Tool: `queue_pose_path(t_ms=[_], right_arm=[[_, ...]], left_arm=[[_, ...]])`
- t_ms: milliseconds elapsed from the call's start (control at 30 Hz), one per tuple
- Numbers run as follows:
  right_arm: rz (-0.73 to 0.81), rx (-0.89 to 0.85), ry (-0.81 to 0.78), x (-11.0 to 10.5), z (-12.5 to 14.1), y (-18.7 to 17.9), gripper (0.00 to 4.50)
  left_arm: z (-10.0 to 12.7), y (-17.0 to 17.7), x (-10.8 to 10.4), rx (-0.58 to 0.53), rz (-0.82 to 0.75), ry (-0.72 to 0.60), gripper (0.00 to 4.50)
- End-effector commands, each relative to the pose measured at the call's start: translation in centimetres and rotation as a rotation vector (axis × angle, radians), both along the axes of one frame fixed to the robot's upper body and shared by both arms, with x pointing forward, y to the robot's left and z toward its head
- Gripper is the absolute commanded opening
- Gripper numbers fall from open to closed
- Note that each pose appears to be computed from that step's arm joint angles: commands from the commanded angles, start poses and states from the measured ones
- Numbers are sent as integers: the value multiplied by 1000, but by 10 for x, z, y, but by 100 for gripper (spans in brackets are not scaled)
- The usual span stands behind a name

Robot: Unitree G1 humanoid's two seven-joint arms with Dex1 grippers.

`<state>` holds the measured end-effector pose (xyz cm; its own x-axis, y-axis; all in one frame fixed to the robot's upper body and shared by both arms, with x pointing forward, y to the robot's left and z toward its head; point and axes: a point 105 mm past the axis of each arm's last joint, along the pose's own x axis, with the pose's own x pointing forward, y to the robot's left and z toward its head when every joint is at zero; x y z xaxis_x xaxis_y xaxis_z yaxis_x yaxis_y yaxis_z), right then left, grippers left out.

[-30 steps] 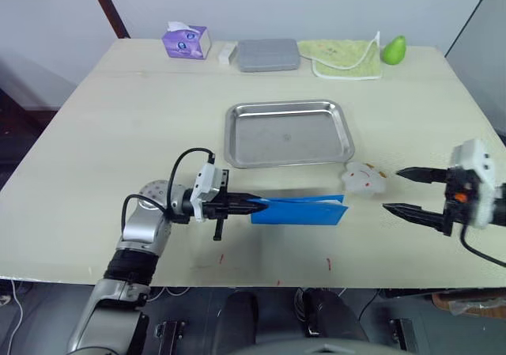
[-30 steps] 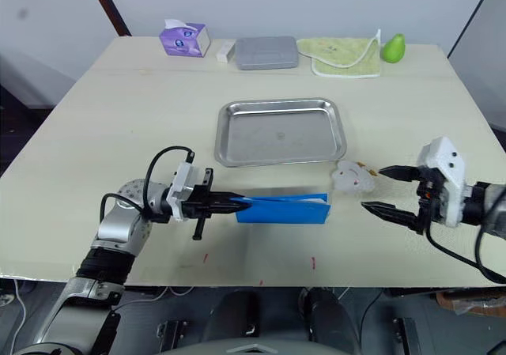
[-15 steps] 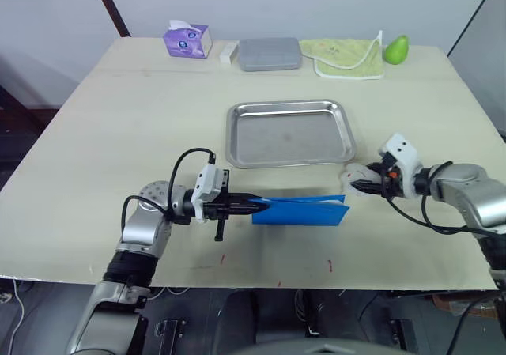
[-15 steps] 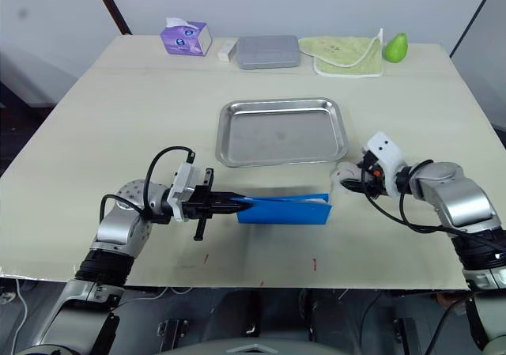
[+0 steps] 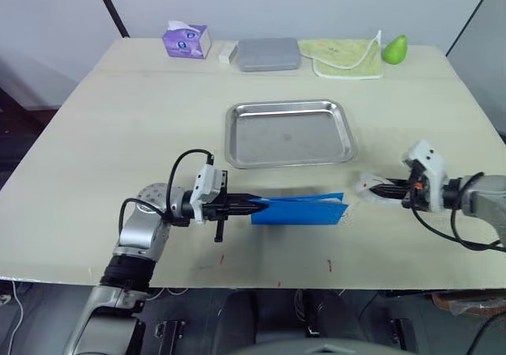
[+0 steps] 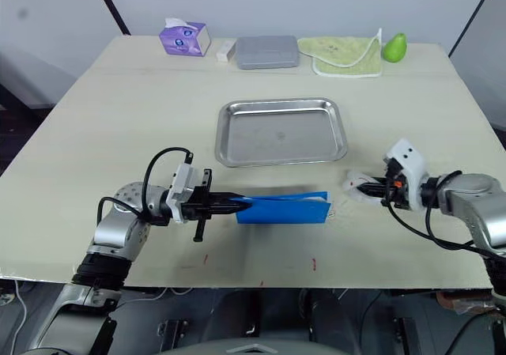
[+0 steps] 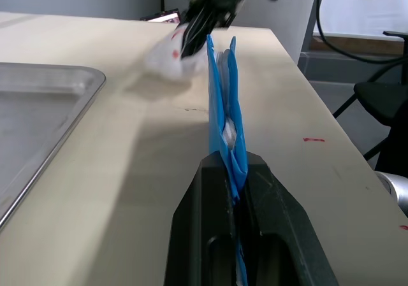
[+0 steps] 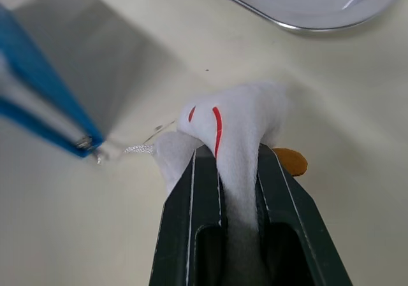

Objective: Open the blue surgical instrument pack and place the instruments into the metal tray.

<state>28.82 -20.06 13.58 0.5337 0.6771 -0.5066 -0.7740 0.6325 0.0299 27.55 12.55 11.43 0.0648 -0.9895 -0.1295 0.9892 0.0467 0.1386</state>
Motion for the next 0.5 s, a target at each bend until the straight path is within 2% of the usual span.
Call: queue_pose_path(t_ms=[33, 200, 300, 500], right_arm=[[6, 7, -51, -11, 21, -4, 1], [-22, 52, -105, -18, 43, -10, 1], [87, 182, -158, -29, 73, 6, 1], [210, 251, -214, -26, 98, 43, 1]], left_arm=[[-2, 3, -2, 18, -1, 2, 0], [-3, 6, -2, 31, 0, 5, 0], [-5, 8, -2, 47, -5, -1, 0], [-6, 8, -1, 68, -13, -13, 0]])
